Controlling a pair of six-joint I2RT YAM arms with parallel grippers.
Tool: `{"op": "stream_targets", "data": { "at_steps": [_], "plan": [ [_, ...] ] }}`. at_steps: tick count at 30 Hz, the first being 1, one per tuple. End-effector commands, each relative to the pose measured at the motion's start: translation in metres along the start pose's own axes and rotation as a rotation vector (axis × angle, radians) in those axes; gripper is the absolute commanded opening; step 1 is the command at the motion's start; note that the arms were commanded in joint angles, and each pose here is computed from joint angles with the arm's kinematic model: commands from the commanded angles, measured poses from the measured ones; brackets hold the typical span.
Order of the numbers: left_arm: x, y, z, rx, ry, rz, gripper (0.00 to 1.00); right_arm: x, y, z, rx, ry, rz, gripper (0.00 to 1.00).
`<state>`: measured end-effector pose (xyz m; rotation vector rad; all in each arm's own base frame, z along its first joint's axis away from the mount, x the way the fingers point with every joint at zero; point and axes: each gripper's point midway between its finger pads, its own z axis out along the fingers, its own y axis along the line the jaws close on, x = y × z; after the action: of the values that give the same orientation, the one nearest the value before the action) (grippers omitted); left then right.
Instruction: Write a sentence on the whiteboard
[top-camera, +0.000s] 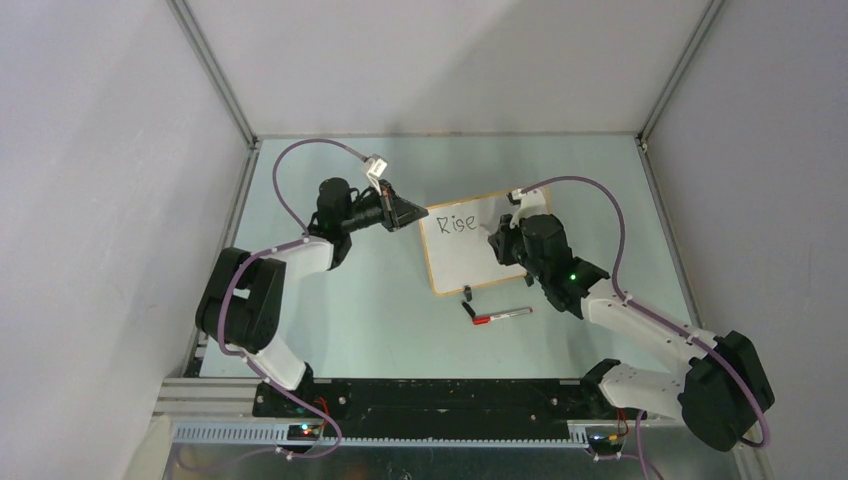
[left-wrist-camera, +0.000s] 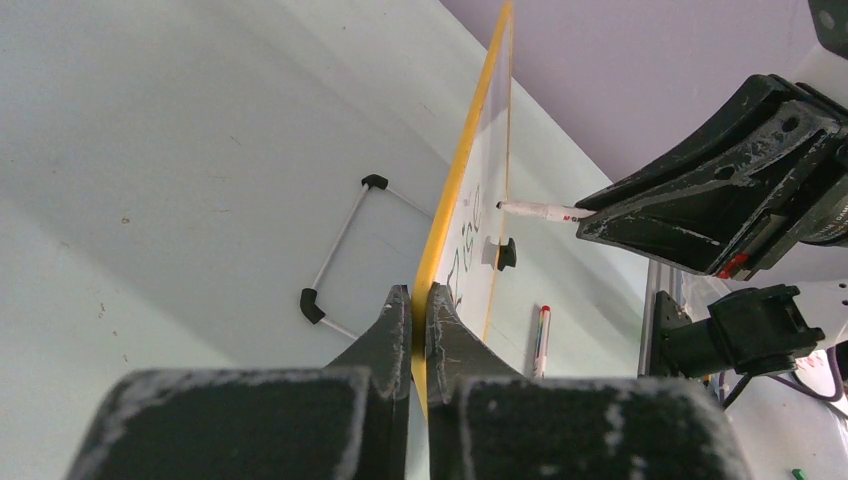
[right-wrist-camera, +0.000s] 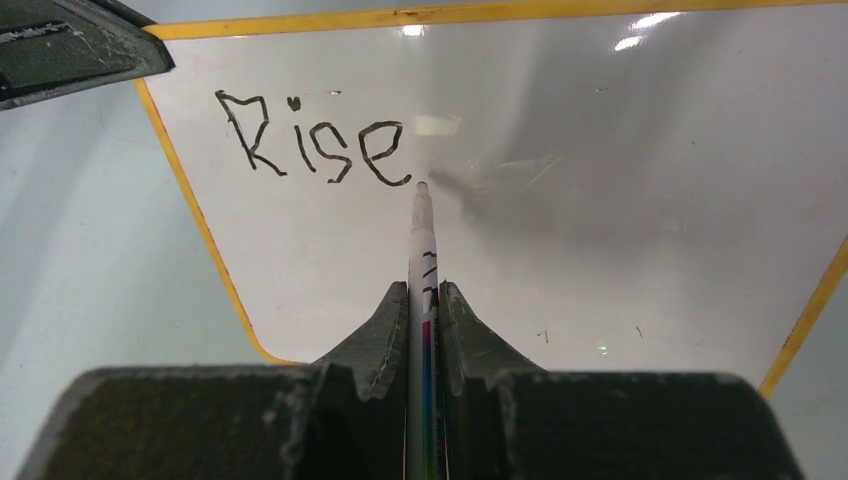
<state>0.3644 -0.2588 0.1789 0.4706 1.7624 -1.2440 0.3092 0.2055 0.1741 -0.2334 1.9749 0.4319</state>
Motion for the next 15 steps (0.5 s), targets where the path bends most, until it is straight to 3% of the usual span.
{"op": "stream_targets", "data": {
  "at_steps": [1, 15],
  "plan": [
    [-0.0148, 0.0064, -0.0026, -0.032, -0.044, 0.051, 0.03, -0.0253, 0.0086, 0.0004, -0.025, -0.054, 0.026, 0.00],
    [-0.0161, 0.0047, -0.0033, -0.029, -0.046, 0.056, 0.03, -0.0267, 0.0031, 0.0020, 0.008, -0.050, 0.024, 0.00]
  ]
}}
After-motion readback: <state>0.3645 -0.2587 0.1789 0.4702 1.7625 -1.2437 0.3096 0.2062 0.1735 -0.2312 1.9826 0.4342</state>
